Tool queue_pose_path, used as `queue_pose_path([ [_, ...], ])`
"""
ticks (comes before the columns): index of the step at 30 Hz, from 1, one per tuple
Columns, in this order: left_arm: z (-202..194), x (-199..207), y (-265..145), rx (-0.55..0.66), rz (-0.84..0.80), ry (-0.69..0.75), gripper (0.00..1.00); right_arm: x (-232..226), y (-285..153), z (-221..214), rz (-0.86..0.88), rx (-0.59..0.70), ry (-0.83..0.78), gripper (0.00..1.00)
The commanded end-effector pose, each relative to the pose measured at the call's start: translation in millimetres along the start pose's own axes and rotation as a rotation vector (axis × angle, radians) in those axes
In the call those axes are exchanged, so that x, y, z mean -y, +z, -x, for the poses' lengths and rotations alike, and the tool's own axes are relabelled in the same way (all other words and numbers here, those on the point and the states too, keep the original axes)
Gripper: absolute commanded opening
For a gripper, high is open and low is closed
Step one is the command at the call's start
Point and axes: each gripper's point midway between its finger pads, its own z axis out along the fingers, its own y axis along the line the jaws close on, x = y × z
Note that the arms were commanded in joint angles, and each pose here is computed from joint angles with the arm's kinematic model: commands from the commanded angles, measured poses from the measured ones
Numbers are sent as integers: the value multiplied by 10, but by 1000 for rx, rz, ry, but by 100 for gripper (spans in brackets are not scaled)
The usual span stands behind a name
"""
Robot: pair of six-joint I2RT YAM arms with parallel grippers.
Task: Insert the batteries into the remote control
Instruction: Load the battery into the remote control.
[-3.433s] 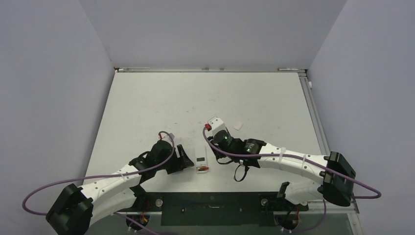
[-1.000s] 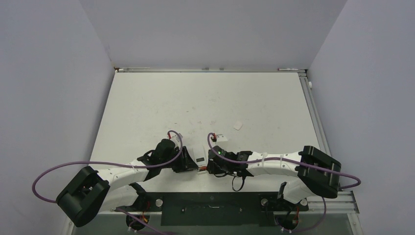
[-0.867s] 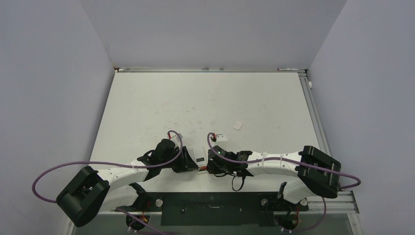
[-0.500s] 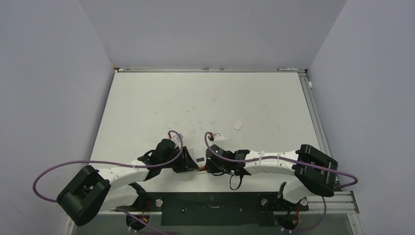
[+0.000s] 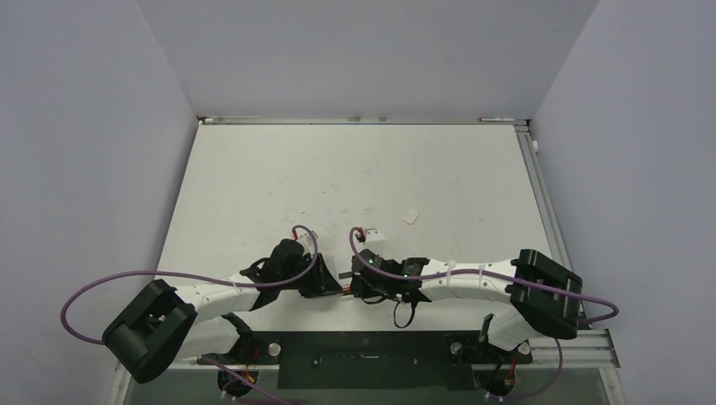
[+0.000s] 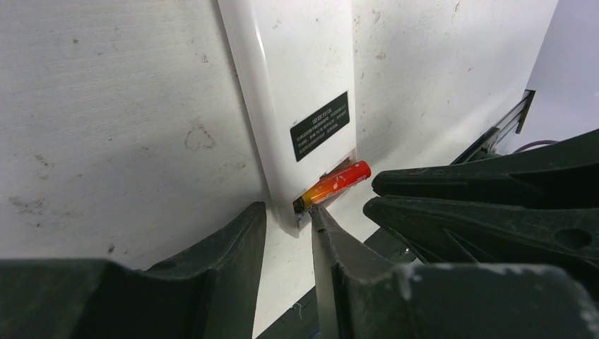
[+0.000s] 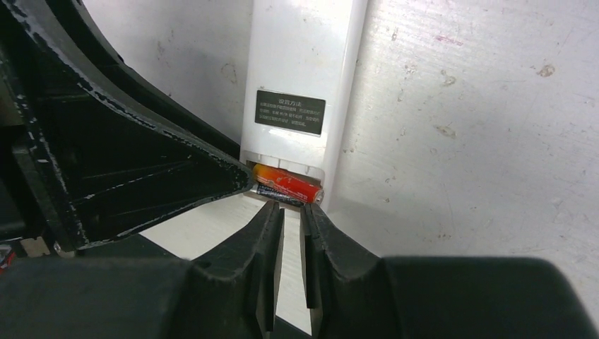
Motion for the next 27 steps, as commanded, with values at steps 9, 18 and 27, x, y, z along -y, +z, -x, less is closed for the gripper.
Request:
queue_pose_path([
  [9, -20, -92, 85, -27, 48, 15, 27, -101, -31, 155, -10, 58, -26, 18],
  [18, -25, -177, 94, -33, 100, 27, 22, -17, -13, 144, -50, 61, -38, 18],
  [27, -36, -201, 115, -45, 118, 31, 22, -24, 21, 145, -55, 54, -54, 20],
])
